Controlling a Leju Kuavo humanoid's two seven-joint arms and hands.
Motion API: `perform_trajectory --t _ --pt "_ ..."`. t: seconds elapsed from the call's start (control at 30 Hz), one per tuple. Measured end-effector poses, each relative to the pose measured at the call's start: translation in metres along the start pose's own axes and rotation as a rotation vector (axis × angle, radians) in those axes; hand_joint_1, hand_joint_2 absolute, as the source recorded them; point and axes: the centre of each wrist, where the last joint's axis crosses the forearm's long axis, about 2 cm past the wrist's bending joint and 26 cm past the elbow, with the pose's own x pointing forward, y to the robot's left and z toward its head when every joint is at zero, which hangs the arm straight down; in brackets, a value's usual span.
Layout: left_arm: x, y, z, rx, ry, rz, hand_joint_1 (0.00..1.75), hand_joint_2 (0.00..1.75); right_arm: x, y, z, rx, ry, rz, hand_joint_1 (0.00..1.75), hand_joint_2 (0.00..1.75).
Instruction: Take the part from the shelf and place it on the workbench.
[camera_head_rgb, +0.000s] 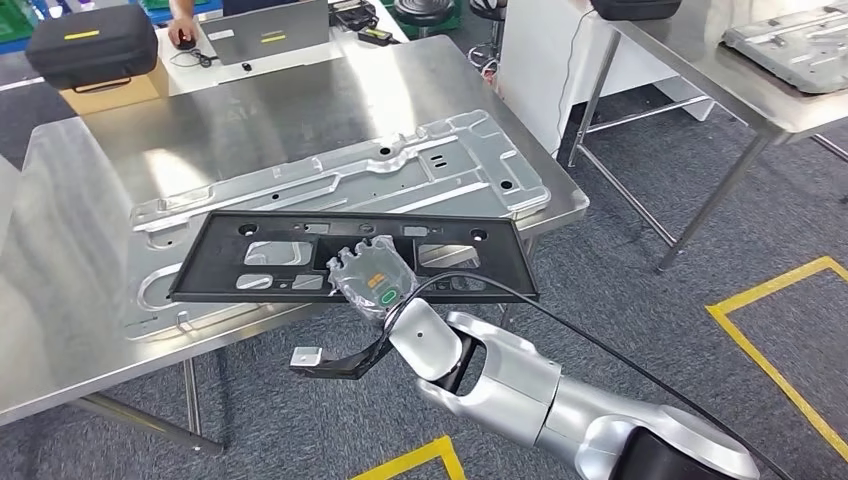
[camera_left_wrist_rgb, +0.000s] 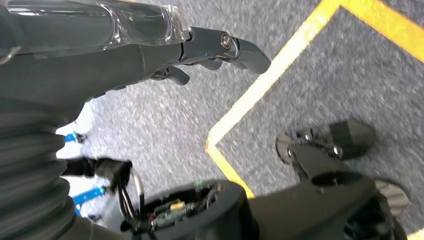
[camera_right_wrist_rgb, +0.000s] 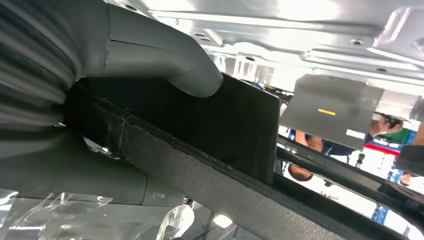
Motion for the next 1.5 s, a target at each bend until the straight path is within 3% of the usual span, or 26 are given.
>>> perform_trajectory --t 1.5 --pt "-0.003 -0.001 0.0 0.012 0.049 0.01 0.0 1.75 0.006 0.016 0.001 0.092 -0.041 -0.022 1.75 1.75"
